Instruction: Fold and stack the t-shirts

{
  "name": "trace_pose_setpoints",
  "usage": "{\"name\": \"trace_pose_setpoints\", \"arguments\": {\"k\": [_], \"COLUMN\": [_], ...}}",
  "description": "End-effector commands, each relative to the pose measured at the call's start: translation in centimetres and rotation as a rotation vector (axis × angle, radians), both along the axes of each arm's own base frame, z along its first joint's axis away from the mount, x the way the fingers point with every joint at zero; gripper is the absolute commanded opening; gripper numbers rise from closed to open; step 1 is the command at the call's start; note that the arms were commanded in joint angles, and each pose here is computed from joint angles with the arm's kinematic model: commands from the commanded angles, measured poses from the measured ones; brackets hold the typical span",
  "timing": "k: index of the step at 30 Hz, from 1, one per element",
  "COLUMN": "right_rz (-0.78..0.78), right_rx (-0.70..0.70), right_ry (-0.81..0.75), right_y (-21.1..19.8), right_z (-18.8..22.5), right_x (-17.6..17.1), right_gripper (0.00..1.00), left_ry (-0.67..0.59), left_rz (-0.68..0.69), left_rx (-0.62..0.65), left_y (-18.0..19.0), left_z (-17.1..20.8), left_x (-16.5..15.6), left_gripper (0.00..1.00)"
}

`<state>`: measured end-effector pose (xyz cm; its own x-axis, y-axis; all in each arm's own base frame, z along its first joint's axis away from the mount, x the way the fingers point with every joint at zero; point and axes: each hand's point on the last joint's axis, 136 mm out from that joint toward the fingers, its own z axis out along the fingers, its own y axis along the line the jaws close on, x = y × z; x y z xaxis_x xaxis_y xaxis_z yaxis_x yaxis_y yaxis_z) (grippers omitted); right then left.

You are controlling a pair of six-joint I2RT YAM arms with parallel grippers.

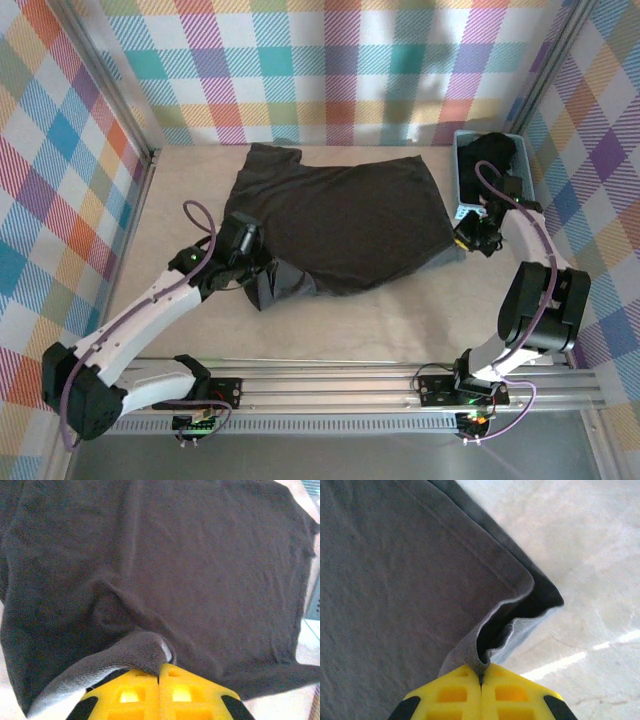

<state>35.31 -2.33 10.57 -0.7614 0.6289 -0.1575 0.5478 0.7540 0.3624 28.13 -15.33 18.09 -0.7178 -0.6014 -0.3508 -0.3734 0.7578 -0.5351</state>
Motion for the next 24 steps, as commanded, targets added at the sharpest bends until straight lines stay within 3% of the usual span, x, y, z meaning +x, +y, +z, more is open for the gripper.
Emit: {"name": "trace_pose_setpoints", "arguments": {"k": [1,12,24], "right_rz": [0.028,0.052,0.078], "right_rx": [-0.020,-0.067,-0.084], "right_ry": [0.003,-0.009,-0.012], "right_y": [0.1,0.9,1.4], "right_z": [0.4,0.4,-1.2], "right_x": [1.5,6.6,9.7], "right_gripper": [0.00,0.00,0.00], "left_ry": [-0.046,-0.013,0.023], "left_rz": [-0.050,-0.040,-0.042], "left_rx": [-0.009,0.020,0.038], "left_y": [0.4,3.1,4.4], "left_z": [1.9,1.3,-0.2], "left_x": [2.3,9.3,14.0], "left_gripper": [0.00,0.00,0.00]}}
